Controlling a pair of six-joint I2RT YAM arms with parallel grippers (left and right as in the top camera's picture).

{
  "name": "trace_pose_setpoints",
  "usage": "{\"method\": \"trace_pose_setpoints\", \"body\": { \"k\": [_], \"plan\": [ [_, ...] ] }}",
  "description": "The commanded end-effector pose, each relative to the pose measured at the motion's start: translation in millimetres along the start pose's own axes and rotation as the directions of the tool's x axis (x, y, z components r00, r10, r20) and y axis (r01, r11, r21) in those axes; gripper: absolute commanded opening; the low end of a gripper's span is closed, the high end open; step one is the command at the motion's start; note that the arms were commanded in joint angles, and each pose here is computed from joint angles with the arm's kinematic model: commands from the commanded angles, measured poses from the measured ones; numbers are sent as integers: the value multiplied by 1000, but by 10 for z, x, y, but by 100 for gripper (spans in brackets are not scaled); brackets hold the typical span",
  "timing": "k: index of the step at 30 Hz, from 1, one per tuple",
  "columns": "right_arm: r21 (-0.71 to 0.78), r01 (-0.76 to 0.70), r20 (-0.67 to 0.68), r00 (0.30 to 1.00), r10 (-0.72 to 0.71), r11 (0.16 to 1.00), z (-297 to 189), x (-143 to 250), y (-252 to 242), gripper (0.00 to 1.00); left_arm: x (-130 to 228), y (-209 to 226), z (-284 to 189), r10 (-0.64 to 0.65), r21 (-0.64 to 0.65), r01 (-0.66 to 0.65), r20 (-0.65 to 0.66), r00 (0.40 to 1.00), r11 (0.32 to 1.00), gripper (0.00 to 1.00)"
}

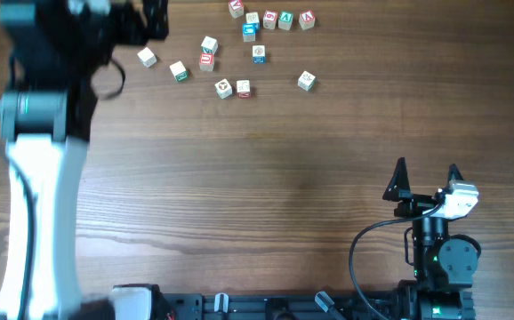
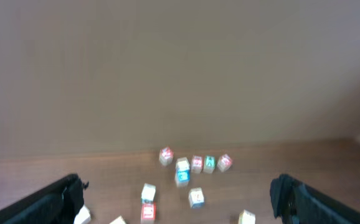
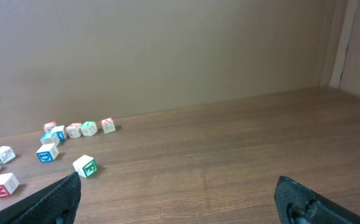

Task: Form a horizontal line
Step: 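Reach the left gripper to the red-lettered block and grasp it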

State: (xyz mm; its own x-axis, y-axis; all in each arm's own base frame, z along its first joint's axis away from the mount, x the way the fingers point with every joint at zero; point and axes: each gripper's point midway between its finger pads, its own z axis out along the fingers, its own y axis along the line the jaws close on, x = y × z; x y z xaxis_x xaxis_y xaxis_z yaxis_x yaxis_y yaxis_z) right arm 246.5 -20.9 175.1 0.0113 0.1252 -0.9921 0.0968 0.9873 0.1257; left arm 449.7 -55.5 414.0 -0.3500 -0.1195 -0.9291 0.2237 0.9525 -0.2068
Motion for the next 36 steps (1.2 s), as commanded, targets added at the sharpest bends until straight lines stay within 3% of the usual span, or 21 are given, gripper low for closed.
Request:
{"method": "trace_pose_setpoints", "body": {
  "k": [1, 7, 12, 13, 15, 36],
  "plan": [
    [13, 18, 14, 1000, -19, 1000, -6, -30, -25, 100, 35, 70, 456, -13, 8, 14, -78, 997, 1000, 100],
    [13, 18, 14, 1000, -19, 1000, -6, -30, -25, 100, 600, 144, 1049, -32, 12, 36, -225, 974, 999, 100],
    [13, 18, 14, 1000, -19, 1000, -6, -30, -25, 100, 1197, 144, 1504, 96, 67, -78, -347, 933, 995, 100],
    [13, 18, 14, 1000, -19, 1000, -6, -30, -25, 100, 1521, 185, 1715, 130, 88, -103, -404, 906, 991, 100],
    [13, 18, 14, 1000, -19, 1000, -6, -30, -25, 100, 1699, 223, 1799, 122, 86, -93, -440, 890, 992, 100],
    [13, 18, 14, 1000, -19, 1000, -6, -30, -25, 100, 2827, 516, 2380, 78, 69, -46, -583, 809, 997, 100]
  ]
}}
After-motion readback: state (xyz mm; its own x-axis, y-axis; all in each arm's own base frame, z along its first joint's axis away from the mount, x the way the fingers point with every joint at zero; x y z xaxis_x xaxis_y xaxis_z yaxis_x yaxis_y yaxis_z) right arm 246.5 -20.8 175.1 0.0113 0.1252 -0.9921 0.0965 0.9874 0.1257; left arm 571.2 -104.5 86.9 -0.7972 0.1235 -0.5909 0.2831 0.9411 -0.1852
